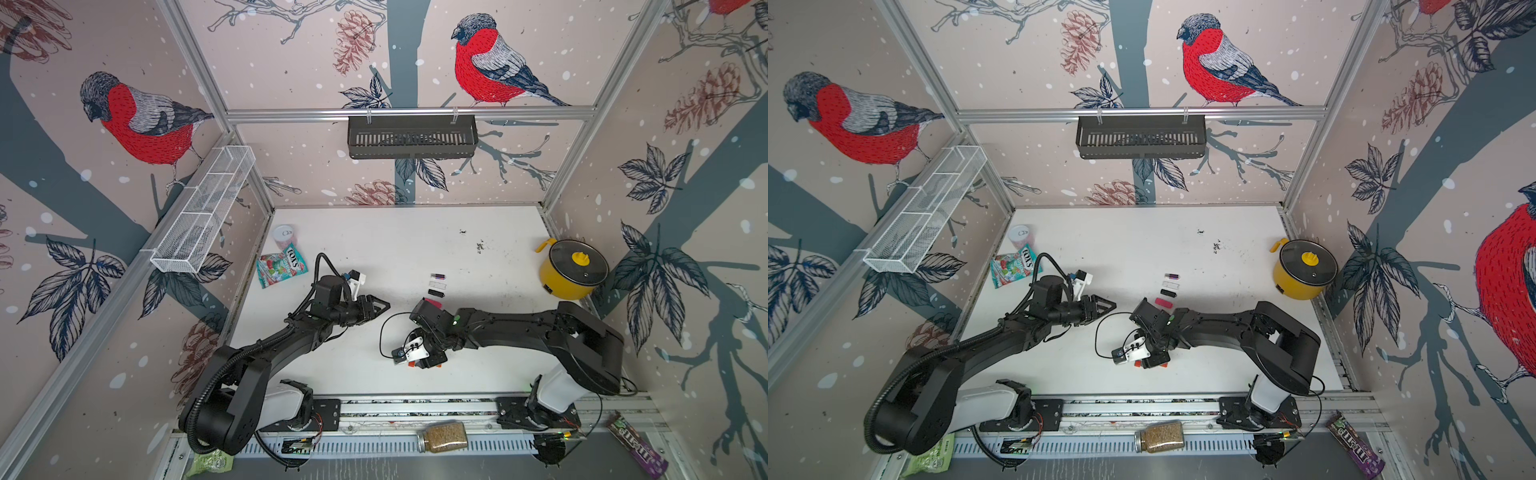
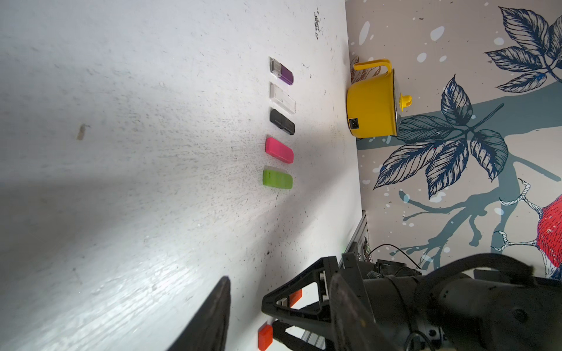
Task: Close the usb drive cover
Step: Pick up the cover from the center of the board.
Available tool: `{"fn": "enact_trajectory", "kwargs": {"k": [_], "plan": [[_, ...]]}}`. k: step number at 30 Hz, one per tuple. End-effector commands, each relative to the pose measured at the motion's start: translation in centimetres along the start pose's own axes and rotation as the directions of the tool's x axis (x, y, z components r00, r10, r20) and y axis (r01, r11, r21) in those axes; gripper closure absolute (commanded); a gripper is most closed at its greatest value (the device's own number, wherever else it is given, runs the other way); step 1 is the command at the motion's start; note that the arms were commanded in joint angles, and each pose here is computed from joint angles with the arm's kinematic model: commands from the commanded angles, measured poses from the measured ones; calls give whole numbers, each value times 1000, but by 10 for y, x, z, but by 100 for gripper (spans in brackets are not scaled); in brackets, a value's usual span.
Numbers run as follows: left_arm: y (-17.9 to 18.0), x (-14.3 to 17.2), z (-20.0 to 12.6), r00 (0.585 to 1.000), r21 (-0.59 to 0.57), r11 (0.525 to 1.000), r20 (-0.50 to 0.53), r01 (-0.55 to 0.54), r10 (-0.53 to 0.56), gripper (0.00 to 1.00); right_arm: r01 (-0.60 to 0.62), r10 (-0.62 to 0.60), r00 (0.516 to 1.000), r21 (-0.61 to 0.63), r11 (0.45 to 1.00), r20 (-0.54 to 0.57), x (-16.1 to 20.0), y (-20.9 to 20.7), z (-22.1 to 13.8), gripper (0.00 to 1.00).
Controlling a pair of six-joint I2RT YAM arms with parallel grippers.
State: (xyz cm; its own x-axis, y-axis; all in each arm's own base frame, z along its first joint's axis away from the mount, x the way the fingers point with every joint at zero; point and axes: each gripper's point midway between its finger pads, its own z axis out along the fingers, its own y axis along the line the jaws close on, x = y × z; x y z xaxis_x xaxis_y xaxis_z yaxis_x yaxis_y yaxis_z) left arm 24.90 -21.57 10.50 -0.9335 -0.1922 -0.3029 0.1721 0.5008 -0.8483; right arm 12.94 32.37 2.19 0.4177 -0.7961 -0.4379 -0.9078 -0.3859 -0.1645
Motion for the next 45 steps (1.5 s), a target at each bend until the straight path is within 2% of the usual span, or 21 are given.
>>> {"fn": "enact_trajectory", "kwargs": {"k": [1, 9, 15, 25, 45], "plan": [[-2, -3, -1, 1000, 5, 1000, 13, -4, 4, 48, 2, -1, 1000, 40, 999, -21, 2, -10, 2, 50], [-1, -2, -1, 1000, 3, 1000, 15, -3, 3, 48, -9, 15, 997, 79, 997, -79, 12, -20, 7, 51], [-1, -3, -1, 1000, 2, 1000, 16, -2, 2, 48, -9, 15, 997, 70, 998, -80, 13, -21, 8, 52], [-1, -2, -1, 1000, 5, 1000, 12, 0, 0, 47, 56, -60, 996, -59, 997, -62, 14, 6, 2, 52], [0, -1, 0, 1000, 11, 1000, 5, 4, -4, 47, 70, -77, 996, -135, 988, -46, 2, 13, 7, 54]]}}
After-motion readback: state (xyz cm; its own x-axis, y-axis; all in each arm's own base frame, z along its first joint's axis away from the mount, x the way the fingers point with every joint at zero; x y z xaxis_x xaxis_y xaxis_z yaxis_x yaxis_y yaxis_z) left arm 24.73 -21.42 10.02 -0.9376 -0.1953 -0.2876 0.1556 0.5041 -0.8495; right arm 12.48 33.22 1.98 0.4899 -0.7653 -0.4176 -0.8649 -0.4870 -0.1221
